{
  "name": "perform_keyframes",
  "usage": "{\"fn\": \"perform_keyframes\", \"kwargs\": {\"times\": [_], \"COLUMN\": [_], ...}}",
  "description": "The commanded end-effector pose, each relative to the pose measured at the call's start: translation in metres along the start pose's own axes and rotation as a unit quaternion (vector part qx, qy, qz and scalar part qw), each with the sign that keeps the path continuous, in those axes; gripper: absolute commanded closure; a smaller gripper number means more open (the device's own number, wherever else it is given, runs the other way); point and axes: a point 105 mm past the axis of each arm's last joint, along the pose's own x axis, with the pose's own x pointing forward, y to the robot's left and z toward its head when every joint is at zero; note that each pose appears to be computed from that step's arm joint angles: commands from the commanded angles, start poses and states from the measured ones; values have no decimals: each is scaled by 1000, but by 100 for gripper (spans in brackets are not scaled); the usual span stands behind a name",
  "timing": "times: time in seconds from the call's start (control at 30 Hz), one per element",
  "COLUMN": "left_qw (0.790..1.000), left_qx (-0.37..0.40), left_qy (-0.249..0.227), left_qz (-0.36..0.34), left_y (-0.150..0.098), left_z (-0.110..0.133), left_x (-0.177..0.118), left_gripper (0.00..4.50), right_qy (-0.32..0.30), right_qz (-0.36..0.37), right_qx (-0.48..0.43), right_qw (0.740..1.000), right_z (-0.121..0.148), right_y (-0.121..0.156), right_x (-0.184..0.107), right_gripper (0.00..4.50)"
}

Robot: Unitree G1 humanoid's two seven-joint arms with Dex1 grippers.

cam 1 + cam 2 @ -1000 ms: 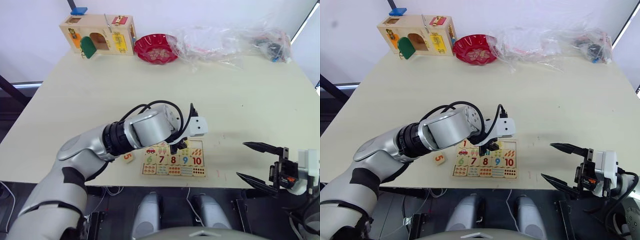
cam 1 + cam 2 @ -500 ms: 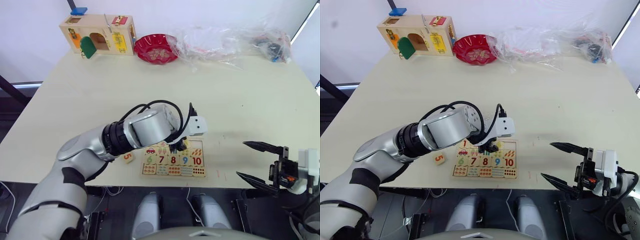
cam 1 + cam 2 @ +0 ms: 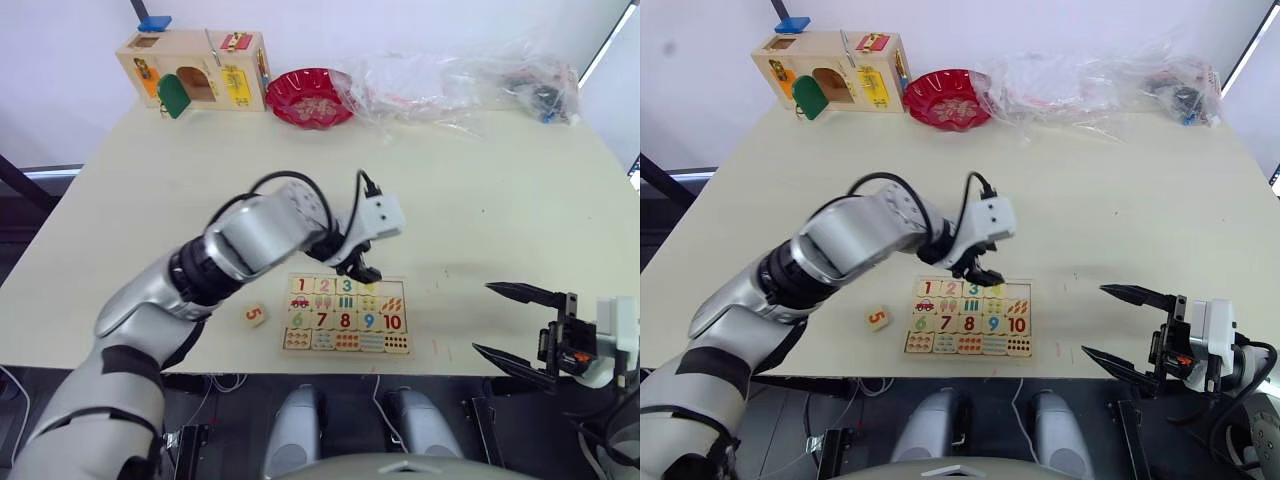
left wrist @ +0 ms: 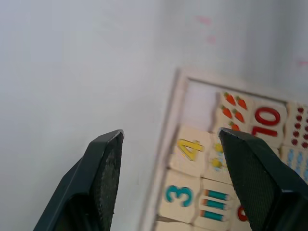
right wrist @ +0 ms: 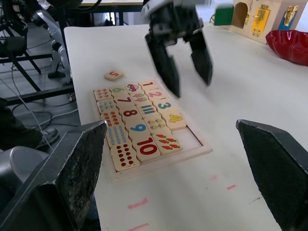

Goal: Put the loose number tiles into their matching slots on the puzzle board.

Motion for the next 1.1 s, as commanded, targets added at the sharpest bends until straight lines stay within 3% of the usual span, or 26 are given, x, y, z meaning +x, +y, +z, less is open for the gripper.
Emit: {"fn": "perform_keyframes", "kwargs": {"times": [0.03,0.13,0.23,0.37,0.5,0.53,1.1], "left_qw": [998,992,989,984,975,975,975], "left_qx": [48,39,65,74,71,72,83], "left_qy": [-49,-104,-122,-153,-178,-179,-161], "left_qz": [-7,-54,-55,-59,-111,-112,-132], "left_y": [7,11,16,23,15,14,1], "left_z": [7,2,-11,-29,-37,-38,-52], "left_x": [-11,-20,-19,-15,-13,-10,11], "left_gripper": [119,119,119,236,428,446,446], "right_qy": [-5,-6,-7,-8,-7,-7,-4], "right_qz": [6,7,8,10,10,10,3], "right_qx": [-11,-10,-10,-10,-10,-9,-2], "right_qw": [1000,1000,1000,1000,1000,1000,1000], "right_z": [6,6,6,6,6,6,6], "right_y": [-1,-2,-3,-4,-3,-3,1], "right_x": [1,2,3,5,5,5,1], "right_gripper": [0,0,0,0,0,0,0]}}
